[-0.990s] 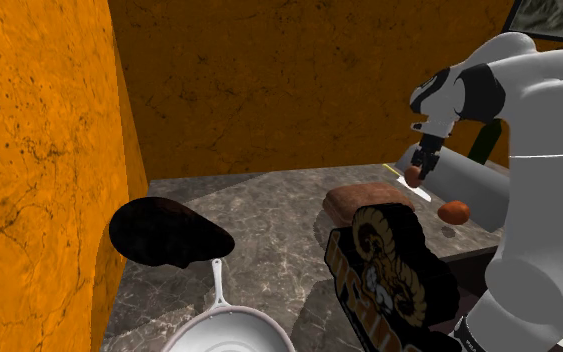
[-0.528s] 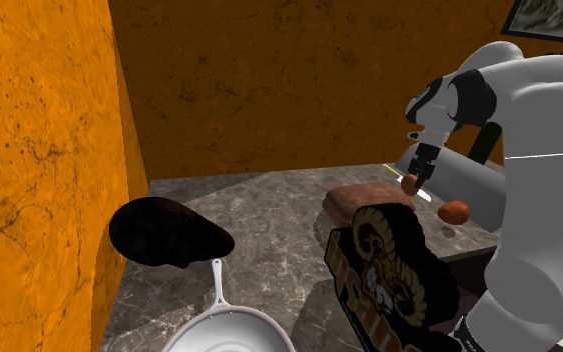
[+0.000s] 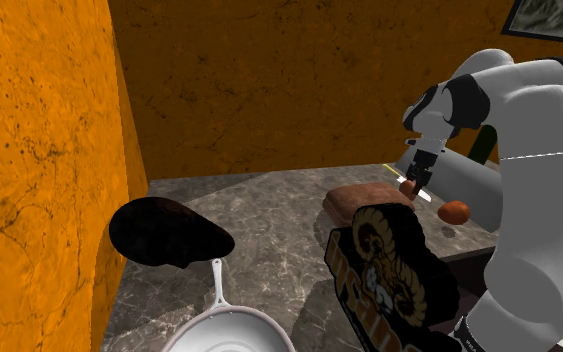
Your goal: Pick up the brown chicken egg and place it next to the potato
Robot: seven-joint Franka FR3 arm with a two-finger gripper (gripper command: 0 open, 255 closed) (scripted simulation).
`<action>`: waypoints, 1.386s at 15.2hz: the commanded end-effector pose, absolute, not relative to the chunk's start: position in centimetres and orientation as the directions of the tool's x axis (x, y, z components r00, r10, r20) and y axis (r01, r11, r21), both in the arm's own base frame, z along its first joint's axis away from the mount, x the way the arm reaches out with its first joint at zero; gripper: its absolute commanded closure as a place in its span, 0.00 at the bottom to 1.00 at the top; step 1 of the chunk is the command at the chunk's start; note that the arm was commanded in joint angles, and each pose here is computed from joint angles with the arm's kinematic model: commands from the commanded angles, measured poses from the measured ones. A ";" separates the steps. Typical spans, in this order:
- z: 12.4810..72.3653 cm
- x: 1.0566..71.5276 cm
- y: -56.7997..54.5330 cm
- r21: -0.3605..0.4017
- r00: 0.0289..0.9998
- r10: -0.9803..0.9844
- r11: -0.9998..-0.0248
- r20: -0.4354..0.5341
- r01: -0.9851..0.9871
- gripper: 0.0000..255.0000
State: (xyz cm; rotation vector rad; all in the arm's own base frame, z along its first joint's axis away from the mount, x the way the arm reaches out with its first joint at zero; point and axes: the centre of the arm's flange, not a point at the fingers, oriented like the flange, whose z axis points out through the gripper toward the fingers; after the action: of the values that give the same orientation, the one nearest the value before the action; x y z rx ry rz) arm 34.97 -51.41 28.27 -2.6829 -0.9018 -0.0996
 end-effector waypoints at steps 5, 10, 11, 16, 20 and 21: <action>28.0 34.9 -51.5 -0.267 0.800 0.578 -0.755 0.160 0.599 0.00; 28.0 35.0 -51.4 -0.267 0.800 0.578 -0.755 0.160 0.599 0.00; 29.3 35.0 -51.8 -0.267 0.800 0.578 -0.755 0.160 0.599 0.00; 32.8 35.2 -52.9 -0.267 0.800 0.578 -0.755 0.160 0.599 0.00; 32.8 35.2 -53.0 -0.267 0.800 0.578 -0.755 0.160 0.599 0.00; 32.8 35.2 -53.0 -0.267 0.800 0.578 -0.755 0.160 0.599 0.00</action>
State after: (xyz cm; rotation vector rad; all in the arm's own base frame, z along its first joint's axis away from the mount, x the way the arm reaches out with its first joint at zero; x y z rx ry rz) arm 35.16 -52.95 32.77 -2.6834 -0.9011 -0.0970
